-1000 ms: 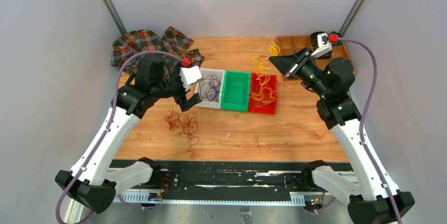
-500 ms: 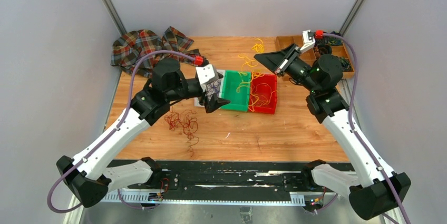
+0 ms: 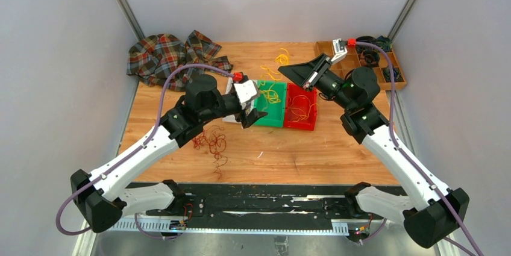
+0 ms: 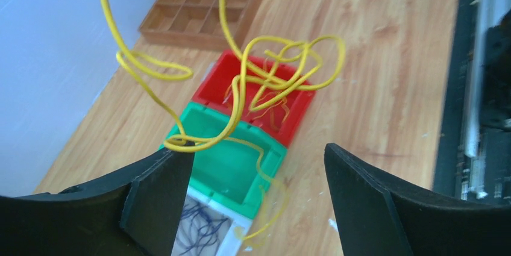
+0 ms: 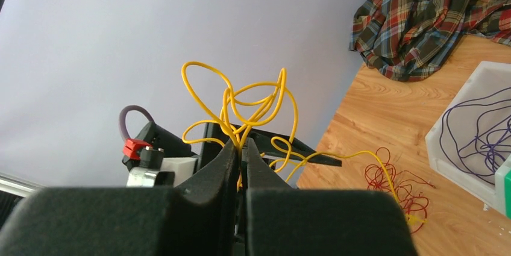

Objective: Untangle the cables

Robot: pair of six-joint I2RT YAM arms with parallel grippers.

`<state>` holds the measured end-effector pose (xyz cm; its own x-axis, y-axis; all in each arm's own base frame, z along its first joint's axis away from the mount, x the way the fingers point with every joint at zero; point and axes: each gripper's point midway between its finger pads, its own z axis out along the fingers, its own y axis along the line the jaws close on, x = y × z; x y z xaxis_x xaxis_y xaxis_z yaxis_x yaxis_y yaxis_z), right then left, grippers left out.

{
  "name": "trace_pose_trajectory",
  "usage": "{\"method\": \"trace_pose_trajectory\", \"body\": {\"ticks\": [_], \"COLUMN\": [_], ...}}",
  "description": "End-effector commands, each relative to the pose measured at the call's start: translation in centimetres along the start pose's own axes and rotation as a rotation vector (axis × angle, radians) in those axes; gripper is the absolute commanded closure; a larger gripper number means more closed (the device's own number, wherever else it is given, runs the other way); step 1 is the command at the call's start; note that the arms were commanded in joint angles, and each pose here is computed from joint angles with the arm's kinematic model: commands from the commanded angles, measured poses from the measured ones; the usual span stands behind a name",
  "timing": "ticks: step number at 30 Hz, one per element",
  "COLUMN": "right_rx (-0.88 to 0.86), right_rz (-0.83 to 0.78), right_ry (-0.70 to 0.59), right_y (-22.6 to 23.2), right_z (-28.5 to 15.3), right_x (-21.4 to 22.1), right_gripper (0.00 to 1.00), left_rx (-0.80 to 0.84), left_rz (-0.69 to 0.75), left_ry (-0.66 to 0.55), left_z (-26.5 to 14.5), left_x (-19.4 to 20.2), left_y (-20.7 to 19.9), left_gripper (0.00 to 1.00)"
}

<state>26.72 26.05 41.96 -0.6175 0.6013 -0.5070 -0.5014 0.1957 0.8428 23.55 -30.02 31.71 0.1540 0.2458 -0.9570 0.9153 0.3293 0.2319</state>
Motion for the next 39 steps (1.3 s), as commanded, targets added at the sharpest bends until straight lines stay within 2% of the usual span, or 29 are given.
{"method": "trace_pose_trajectory", "body": {"ticks": [1,6,9,14,22,25,27,31,33,34,39], "right_rx": [-0.047,-0.054,-0.068,-0.068,-0.116,-0.123,-0.125,-0.122,-0.113,-0.105,-0.079], "right_rz": [0.010,0.019,0.034,0.042,0.083,0.086,0.088,0.090,0.091,0.093,0.099], "right_ry": [-0.021,-0.012,0.002,0.004,0.032,0.045,0.050,0.062,0.063,0.061,0.052], "right_y": [1.1,1.2,1.3,1.1,1.7,1.9,2.0,1.7,1.3,1.1,0.0], "right_z": [0.2,0.1,0.1,-0.2,0.0,0.0,-0.1,-0.3,-0.5,-0.6,-1.2], "right_x": [0.1,0.6,0.9,1.2,1.7,1.9,2.0,2.4,2.6,2.7,3.0], "right_gripper": [0.99,0.99,0.99,0.99,0.99,0.99,0.99,0.99,0.99,0.99,0.99], "left_rx": [-0.184,-0.203,-0.183,-0.089,-0.104,-0.142,-0.170,-0.208,-0.223,-0.227,-0.220], "left_rz": [0.107,0.150,0.118,0.068,0.127,0.163,0.180,0.204,0.212,0.218,0.289], "left_ry": [-0.005,0.020,-0.018,-0.081,-0.069,-0.067,-0.063,-0.094,-0.104,-0.107,-0.073], "left_z": [-1.1,-1.7,-1.6,-1.5,-1.3,-1.3,-1.4,-1.7,-1.9,-2.0,-2.6], "left_x": [0.1,1.3,0.6,-1.4,-0.9,-1.0,-0.9,-1.8,-2.4,-2.6,-2.1], "left_y": [3.0,3.0,2.6,0.9,1.4,2.2,2.7,3.4,3.7,3.8,3.7], "left_gripper": [0.20,0.24,0.28,0.26,0.35,0.44,0.54,0.87,0.97,0.99,0.99]}}
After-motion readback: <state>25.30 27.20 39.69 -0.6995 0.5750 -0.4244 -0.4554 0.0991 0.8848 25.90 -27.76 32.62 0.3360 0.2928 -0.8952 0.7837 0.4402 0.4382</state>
